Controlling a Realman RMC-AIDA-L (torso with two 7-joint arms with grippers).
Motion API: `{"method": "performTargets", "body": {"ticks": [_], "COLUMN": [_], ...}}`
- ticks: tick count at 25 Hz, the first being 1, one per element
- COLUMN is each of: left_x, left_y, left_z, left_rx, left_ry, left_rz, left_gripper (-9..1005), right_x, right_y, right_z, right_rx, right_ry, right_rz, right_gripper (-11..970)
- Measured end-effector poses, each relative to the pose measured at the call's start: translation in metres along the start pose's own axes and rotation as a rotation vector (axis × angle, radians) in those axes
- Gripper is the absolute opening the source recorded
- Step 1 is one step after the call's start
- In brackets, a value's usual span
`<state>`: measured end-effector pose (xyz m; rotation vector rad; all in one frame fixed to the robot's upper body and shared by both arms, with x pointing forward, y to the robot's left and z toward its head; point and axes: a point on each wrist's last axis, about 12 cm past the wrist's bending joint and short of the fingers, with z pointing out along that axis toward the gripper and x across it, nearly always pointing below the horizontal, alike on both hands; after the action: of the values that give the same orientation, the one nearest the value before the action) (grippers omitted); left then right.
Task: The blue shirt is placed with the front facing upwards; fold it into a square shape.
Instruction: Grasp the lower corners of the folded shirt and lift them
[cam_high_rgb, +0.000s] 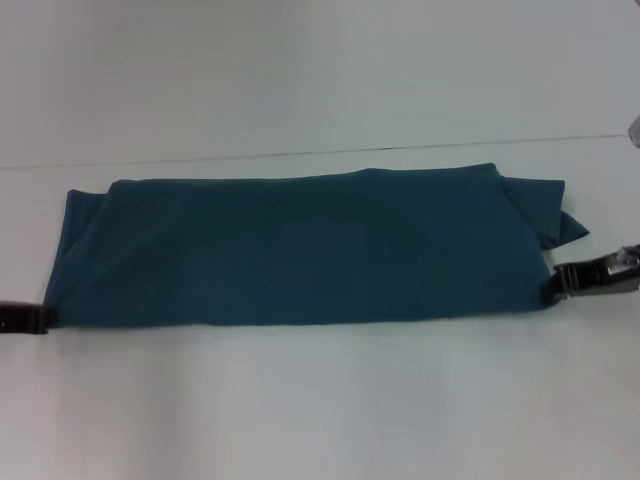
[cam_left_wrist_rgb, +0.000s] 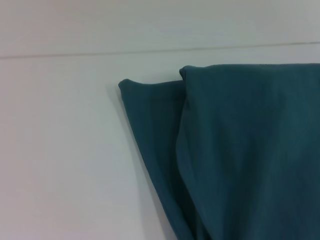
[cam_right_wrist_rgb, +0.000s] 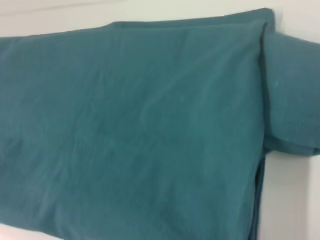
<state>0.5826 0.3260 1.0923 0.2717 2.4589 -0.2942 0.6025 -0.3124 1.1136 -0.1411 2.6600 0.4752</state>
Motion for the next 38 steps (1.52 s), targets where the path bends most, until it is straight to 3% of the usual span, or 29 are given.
{"method": "performTargets", "body": {"ticks": [14,32,38], "left_x": [0.016,0.036,0.039], "left_y": [-0.006,0.0,0.001], "left_z": [-0.012,-0.024,-0.028], "left_rx": [0.033,0.038,0.039], "left_ry": [0.04,0.082,0.091], "left_rz": [-0.044,-0.133,-0.142], "left_gripper": [26,27,27], "right_x": [0.019,0.032,0.037], "right_y": [-0.006,-0.009,-0.009], "right_z": [0.003,-0.008,-0.011], "right_rx": [-0.013,-0.026,-0.051], "right_ry": [0.049,0.09,0.113], "right_rz": [0.044,0.097,0.133], "right_gripper": [11,11,52]}}
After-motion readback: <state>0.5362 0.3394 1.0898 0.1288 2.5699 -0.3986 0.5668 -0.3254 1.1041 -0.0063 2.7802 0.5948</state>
